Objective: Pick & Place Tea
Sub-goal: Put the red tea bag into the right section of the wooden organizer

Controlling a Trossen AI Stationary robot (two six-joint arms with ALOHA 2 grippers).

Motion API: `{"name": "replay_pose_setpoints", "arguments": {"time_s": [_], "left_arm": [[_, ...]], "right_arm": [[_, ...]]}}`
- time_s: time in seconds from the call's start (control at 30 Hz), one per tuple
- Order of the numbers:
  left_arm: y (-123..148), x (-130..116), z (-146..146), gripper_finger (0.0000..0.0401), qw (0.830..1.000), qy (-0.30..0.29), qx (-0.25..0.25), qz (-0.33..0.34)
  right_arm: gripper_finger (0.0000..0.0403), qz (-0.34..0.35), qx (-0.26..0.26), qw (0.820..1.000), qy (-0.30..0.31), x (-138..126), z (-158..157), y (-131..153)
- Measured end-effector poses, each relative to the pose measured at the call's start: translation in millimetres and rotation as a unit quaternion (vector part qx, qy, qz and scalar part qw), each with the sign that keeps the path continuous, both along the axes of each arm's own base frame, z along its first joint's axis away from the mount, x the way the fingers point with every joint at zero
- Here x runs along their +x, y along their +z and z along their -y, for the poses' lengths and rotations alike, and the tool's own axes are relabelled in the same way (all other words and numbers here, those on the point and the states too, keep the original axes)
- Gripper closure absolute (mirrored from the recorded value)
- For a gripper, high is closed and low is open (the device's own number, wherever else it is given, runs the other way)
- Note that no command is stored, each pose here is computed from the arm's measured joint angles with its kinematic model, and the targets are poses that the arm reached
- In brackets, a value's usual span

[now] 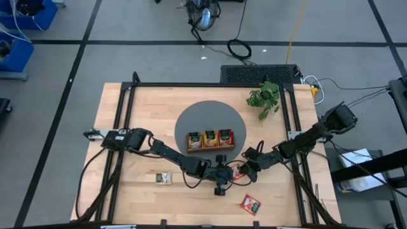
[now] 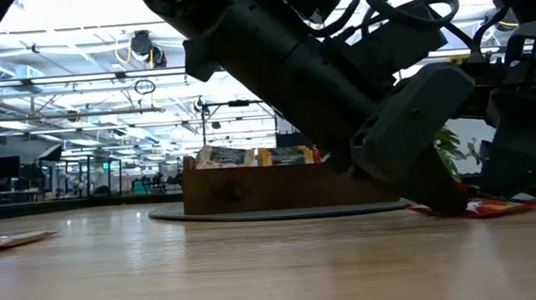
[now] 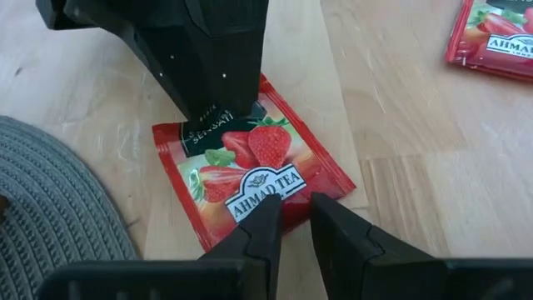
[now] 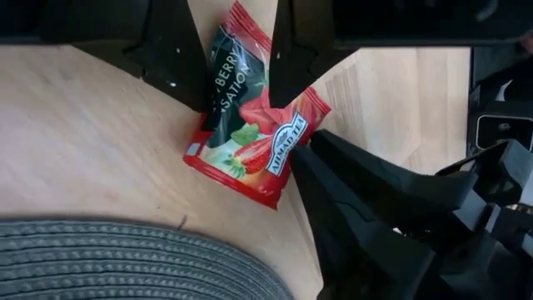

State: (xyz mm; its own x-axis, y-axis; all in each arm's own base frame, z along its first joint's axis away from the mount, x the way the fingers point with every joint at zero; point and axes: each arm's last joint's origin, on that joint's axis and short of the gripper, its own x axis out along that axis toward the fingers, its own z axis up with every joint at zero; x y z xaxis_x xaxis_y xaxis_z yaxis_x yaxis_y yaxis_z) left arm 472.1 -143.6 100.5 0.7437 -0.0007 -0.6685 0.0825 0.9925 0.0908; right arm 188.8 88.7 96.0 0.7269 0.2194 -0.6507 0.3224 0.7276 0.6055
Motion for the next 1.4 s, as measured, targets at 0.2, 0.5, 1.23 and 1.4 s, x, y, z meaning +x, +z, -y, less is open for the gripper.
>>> {"name": "replay_pose_setpoints", "arguments": {"time_s": [0.2, 0.5, 1.23, 1.4], "left_arm": [[-1, -1, 0, 0.0329, 1.000, 0.002, 0.000, -0.005], [-4, -4, 4, 0.0329, 1.000, 0.007, 0.000, -0.016], [-6, -7, 7, 0.0329, 0.999, 0.024, -0.007, -0.022], [-6, -6, 7, 0.0329, 0.999, 0.023, -0.007, -0.022]], "right_arm": [[0.0289, -0.024, -0.006, 1.000, 0.004, -2, 3, -3], [0.0289, -0.051, -0.012, 0.999, 0.003, -4, 9, -6], [0.0327, -0.162, -0.049, 0.985, 0.030, -4, 5, -2], [0.0325, -0.189, -0.067, 0.979, 0.042, 0, 3, 2]]}}
